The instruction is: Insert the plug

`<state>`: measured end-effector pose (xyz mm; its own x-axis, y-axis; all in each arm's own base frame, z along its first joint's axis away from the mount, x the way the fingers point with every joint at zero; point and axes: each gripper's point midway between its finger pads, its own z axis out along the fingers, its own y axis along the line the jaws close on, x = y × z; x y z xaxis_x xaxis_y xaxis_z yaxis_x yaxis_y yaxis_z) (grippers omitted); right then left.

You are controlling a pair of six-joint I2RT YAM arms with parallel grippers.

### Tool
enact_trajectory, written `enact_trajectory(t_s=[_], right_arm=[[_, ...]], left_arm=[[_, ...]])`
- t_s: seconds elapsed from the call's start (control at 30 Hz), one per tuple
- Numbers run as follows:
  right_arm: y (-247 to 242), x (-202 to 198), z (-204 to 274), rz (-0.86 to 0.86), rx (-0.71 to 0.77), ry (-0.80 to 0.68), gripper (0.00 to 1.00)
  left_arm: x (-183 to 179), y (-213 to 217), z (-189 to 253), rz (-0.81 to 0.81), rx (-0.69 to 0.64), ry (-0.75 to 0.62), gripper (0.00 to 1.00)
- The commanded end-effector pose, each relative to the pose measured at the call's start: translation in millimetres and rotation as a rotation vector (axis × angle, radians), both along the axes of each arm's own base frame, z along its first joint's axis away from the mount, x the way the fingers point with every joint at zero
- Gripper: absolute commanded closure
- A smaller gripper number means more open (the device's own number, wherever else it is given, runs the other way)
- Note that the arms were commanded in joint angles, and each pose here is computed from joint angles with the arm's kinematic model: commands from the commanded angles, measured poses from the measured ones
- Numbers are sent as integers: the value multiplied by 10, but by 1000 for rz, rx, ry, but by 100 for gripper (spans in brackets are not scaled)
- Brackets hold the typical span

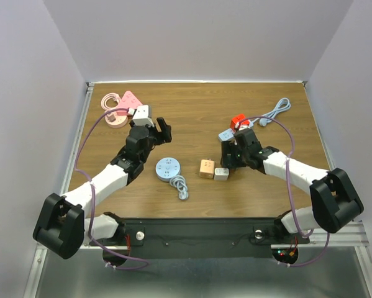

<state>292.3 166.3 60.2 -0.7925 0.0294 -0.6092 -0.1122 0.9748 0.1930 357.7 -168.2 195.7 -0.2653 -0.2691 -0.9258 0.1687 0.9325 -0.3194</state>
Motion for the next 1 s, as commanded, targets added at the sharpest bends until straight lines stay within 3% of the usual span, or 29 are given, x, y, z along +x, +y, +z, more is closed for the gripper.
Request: enact_trajectory(t_s=[0.0,0.17,0.2,0.23,0.27,0.4,0.63,0.87,0.97], right_arm=[[-22,41,78,-30,-19,-35,9],[-47,4,13,-50,-39,-41,11],[-60,-9,-15,-48,-47,-41,22],[-60,9,-1,-42,-49,-54,25],[-31,26,32,-30,-37,-67,41],[47,78,126,62,-39,-115,60],[408,422,489,422,-109,-326,60],[955,814,777,629,-41,-474,59],[1246,880,694,744,26,-478,59]], left_arm=[[65,-91,330,-21,-31,-75,16],[65,-118,331,-30,-31,-73,16],[67,-131,346,-36,-32,-76,16],[68,-155,347,-47,-31,-76,16],[71,-170,366,-55,-29,-79,16],[54,-240,375,-100,-20,-82,16],[-67,-263,291,-151,-10,-74,16],[-196,-177,265,-158,23,-75,16],[-230,-177,278,-164,15,-68,16]])
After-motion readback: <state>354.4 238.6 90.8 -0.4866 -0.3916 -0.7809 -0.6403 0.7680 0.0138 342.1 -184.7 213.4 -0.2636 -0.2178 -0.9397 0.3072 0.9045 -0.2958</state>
